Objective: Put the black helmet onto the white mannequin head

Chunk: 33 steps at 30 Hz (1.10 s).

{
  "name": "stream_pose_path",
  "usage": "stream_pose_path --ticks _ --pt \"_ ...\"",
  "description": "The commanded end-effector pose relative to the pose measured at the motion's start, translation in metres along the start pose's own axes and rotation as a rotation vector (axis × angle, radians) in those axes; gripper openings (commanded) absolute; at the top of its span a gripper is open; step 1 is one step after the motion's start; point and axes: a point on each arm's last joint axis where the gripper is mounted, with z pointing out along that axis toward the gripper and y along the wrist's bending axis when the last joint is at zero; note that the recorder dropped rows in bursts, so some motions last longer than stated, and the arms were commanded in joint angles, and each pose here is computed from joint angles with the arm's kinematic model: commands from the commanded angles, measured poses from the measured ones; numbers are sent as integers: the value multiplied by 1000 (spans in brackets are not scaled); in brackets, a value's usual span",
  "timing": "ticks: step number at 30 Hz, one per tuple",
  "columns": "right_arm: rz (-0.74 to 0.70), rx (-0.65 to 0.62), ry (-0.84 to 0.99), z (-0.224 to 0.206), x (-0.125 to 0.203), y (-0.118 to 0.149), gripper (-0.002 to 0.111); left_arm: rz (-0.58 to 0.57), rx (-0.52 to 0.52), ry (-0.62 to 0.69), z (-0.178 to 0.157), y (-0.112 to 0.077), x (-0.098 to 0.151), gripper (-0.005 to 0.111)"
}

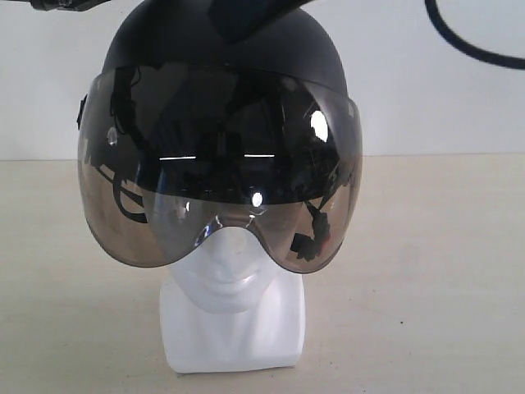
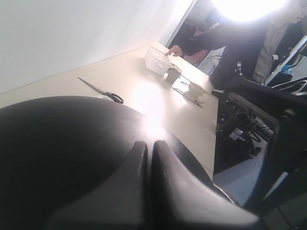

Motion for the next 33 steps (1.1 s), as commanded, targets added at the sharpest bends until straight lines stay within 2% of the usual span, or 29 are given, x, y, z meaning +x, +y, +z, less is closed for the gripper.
stream_pose_path --ticks 1,12,23,33 --pt "26 10 60 14 3 -8 0 8 -11 41 1 3 7 4" --pt "58 -20 82 28 3 -12 0 8 -11 41 1 3 7 4" --pt "16 -77 161 49 13 12 0 8 -11 41 1 3 7 4" --pt "32 -59 171 50 13 13 0 8 -11 41 1 3 7 4"
